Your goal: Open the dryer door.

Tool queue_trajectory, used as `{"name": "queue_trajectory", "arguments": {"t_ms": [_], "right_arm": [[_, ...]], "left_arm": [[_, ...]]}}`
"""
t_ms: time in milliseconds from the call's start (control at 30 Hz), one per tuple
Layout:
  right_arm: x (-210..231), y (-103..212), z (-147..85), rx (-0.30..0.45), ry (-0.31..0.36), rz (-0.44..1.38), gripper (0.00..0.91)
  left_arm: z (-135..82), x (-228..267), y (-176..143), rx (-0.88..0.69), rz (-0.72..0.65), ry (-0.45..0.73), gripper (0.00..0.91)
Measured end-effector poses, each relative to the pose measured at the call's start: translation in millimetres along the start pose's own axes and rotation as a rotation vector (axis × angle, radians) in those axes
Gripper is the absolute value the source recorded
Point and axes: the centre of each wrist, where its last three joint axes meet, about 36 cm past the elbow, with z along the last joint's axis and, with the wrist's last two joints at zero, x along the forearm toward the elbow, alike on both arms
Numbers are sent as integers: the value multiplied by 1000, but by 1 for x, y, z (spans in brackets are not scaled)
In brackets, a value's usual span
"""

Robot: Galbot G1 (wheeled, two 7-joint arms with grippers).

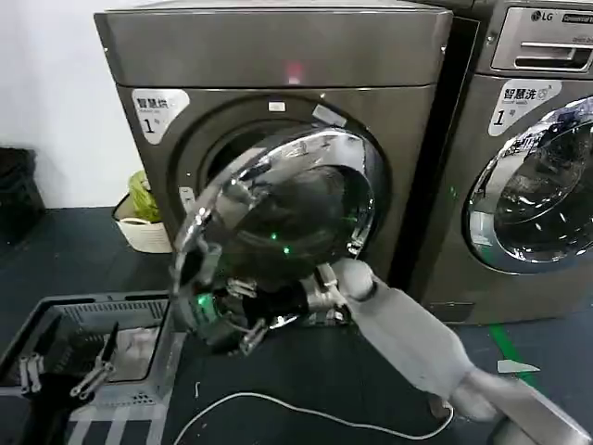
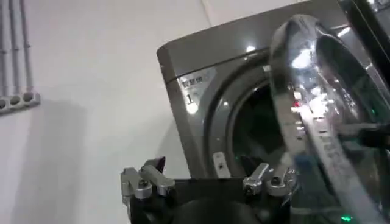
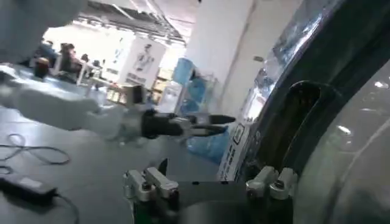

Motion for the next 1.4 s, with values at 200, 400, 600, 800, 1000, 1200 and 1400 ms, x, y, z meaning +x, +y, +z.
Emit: {"name": "queue_trajectory", "arguments": {"t_ms": [200,400,600,800,1000,1200,1400], "right_arm": [[11,17,-4,0,7,-53,907],[24,32,-12,9,19,-81,907],[37,48,-26,32,38,-72,907],[63,63,-39,48,51,-2,907],[96,81,-53,67,37,123,907],[125,104,-67,87,48,223,907],[156,153,-79,85,71,340,907]], "left_arm": [[0,-2,2,11,5,1,907],[0,-7,-1,21,27,-3,907],[0,-16,-5,35,71,-9,907],[-1,-29,-12,47,131,-21,907],[1,-45,-23,61,191,-28,907],[6,-59,-33,82,237,-37,907],[11,-73,-38,95,280,-49,907]]}}
